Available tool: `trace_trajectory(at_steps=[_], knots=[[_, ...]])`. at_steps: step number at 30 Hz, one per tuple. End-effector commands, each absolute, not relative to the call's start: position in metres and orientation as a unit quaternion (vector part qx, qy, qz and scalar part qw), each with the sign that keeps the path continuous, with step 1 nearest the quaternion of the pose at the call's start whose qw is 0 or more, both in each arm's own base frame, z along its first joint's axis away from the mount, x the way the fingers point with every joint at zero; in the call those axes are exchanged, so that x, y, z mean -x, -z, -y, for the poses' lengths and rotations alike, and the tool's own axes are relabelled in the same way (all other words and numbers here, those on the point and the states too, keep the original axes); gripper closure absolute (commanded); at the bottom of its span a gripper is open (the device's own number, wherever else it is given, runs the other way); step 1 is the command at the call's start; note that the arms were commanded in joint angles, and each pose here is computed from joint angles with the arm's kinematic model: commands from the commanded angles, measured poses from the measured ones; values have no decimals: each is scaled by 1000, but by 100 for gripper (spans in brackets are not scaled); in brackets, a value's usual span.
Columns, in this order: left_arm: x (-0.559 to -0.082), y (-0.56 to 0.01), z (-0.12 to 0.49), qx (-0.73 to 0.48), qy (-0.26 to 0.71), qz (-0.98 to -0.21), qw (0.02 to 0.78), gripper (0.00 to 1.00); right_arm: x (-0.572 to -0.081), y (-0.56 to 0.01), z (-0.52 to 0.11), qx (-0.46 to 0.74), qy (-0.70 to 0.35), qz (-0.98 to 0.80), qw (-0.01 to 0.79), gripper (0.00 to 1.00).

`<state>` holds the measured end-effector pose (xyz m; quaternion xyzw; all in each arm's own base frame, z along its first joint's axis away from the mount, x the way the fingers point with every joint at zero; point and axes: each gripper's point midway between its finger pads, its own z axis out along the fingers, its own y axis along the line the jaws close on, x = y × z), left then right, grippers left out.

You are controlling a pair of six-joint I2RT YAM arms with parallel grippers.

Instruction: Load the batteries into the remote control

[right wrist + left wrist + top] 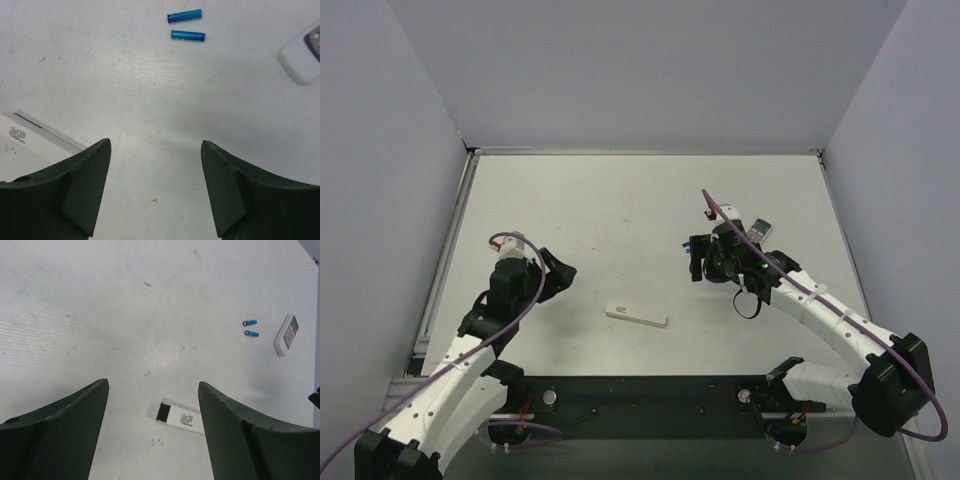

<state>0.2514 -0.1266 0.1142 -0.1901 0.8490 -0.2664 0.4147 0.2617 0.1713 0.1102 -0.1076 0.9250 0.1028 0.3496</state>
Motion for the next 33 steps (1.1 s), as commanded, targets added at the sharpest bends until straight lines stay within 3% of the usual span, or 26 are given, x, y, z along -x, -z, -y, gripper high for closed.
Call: trace_trajectory(at_steps=[1, 3, 8, 13, 17, 23, 33], knots=[[-250, -173, 86, 206, 214, -818, 492, 13, -262, -139, -149, 101, -79, -919, 374, 29], [-241, -194, 68, 205, 186, -802, 529, 6, -258, -142, -150, 115, -85, -917, 371, 22], [-213, -257, 26, 206, 140, -736, 630, 3, -249, -148, -163, 143, -124, -910, 368, 18], [-179, -293, -8, 224, 115, -666, 702, 3, -255, -174, -150, 108, -114, -893, 423, 14], [-150, -308, -36, 251, 94, -613, 744, 3, -262, -200, -122, 50, -73, -870, 485, 1], [-138, -299, -50, 257, 61, -615, 743, 3, -259, -216, -116, 41, -85, -847, 522, 0], [-150, -281, -42, 234, 50, -633, 736, 2, -241, -171, -195, 192, -209, -866, 413, 0]])
